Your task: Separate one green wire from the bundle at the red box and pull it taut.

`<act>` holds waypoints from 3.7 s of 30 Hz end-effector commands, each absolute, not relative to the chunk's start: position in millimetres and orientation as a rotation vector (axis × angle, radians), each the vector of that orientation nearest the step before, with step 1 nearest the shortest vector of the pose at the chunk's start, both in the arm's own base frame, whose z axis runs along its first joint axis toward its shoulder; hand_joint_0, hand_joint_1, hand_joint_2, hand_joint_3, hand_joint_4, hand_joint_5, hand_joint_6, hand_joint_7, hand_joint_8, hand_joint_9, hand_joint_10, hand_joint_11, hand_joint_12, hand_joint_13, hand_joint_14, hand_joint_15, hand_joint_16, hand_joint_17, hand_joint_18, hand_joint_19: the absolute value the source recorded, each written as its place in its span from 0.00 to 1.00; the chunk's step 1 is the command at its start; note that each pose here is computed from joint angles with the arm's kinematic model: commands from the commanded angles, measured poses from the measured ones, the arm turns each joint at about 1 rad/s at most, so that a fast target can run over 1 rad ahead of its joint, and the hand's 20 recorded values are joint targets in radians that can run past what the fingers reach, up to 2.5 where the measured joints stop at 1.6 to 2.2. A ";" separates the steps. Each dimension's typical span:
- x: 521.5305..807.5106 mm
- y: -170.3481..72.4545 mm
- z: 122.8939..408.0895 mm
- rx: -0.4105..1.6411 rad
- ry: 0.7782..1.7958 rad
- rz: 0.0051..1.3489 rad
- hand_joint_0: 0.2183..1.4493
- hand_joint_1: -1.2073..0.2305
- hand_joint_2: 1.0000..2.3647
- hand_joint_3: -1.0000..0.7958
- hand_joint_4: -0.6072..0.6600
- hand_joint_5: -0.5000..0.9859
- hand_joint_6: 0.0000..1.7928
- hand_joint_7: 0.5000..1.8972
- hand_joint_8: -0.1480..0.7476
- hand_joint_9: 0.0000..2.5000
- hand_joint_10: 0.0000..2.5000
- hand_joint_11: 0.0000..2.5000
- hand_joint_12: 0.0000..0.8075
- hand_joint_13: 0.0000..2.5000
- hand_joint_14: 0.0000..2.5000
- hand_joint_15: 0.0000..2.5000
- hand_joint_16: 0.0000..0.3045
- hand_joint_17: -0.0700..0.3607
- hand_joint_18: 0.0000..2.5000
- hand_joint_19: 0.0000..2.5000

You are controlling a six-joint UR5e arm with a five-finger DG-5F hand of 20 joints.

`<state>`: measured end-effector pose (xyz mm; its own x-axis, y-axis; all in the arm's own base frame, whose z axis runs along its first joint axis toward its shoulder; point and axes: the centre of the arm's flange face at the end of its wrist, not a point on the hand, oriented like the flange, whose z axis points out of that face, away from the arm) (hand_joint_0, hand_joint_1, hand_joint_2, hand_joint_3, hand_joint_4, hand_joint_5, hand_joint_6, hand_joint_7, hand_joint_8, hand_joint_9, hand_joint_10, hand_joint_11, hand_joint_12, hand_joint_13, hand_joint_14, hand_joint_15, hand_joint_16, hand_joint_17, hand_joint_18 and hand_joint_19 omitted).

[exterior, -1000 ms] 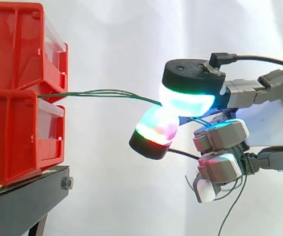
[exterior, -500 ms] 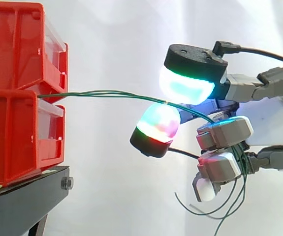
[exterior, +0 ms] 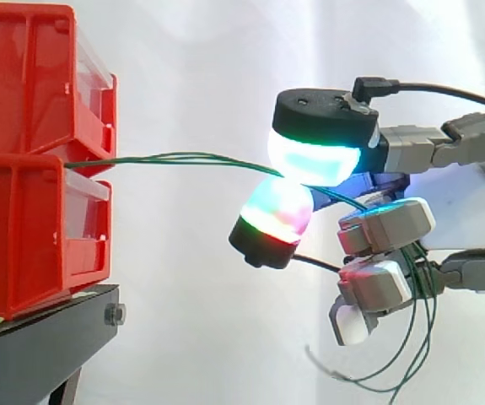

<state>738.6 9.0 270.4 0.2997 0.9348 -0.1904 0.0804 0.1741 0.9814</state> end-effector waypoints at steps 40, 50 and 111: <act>738.8 5.7 271.1 1.244 1.092 0.820 0.30 0.43 0.00 0.31 0.56 0.23 0.49 0.40 0.48 0.54 0.01 0.43 0.44 0.47 0.01 0.35 0.19 0.47 0.31 0.31; 739.0 5.8 270.0 1.244 1.093 0.819 0.33 0.33 0.02 0.47 0.53 0.23 0.50 0.45 0.49 0.52 0.01 0.43 0.43 0.46 0.01 0.34 0.19 0.46 0.31 0.30; 740.8 1.0 273.5 1.258 1.072 0.840 0.38 0.31 0.01 0.40 0.49 0.21 0.51 0.39 0.46 0.48 0.01 0.42 0.43 0.42 0.01 0.32 0.19 0.46 0.28 0.29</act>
<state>740.6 0.8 274.2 0.3120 0.9363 -0.1614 0.0664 0.1480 0.9868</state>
